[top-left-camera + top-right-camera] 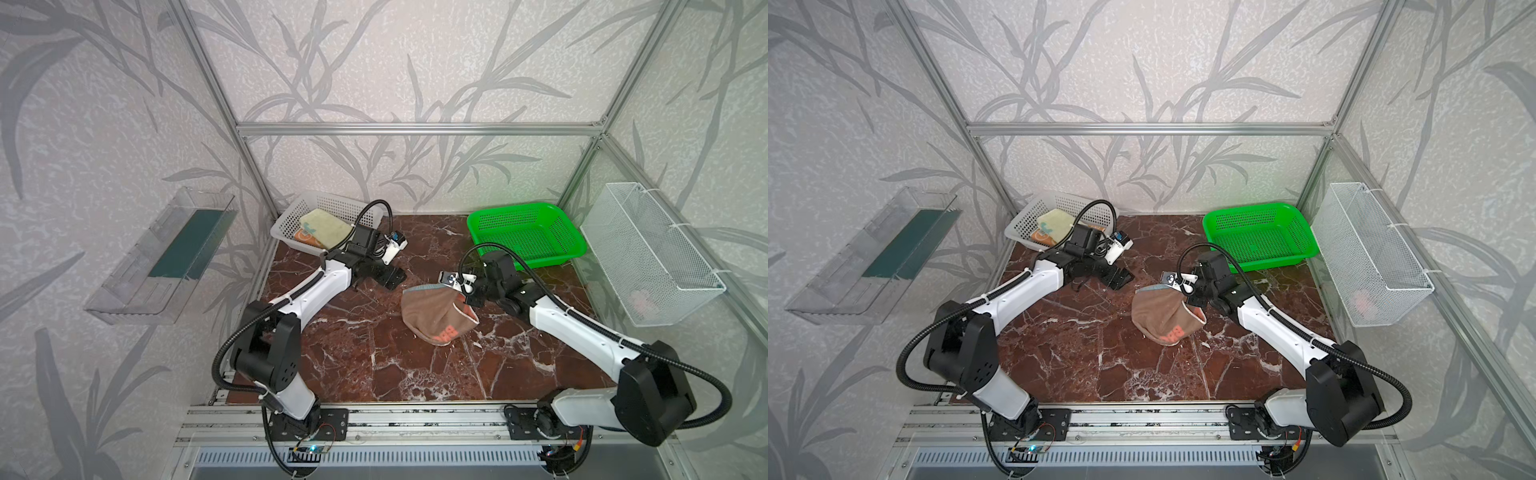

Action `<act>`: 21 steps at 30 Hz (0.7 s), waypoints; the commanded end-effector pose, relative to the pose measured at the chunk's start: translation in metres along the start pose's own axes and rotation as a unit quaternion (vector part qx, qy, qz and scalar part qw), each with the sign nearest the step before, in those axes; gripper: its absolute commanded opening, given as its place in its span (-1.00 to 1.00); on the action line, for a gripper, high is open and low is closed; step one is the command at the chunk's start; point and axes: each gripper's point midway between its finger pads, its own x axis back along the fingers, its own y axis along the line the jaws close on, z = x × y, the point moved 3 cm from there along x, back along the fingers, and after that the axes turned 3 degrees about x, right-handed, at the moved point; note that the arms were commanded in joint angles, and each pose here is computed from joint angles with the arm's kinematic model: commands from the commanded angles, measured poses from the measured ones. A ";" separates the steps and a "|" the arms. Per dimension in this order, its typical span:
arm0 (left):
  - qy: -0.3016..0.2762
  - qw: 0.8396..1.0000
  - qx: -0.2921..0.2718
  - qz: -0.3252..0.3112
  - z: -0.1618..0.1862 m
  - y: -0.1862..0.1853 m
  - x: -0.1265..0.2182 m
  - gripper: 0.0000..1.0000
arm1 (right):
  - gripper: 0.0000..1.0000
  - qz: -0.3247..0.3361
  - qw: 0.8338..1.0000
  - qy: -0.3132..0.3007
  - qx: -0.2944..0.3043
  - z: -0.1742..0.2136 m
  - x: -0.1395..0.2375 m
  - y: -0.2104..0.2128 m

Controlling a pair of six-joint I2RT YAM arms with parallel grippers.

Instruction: Fold and stack the towels

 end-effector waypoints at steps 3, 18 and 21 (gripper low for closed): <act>0.084 0.996 -0.042 0.004 0.016 -0.007 -0.024 0.71 | -1.00 -0.011 0.995 0.081 -0.052 0.036 0.003 0.020; 0.229 0.966 -0.118 -0.020 0.022 -0.003 -0.079 0.65 | -1.00 0.014 0.977 0.182 -0.114 0.089 -0.020 0.040; 0.235 0.964 -0.121 -0.014 0.024 -0.005 -0.084 0.63 | -1.00 0.022 0.975 0.190 -0.116 0.095 -0.027 0.039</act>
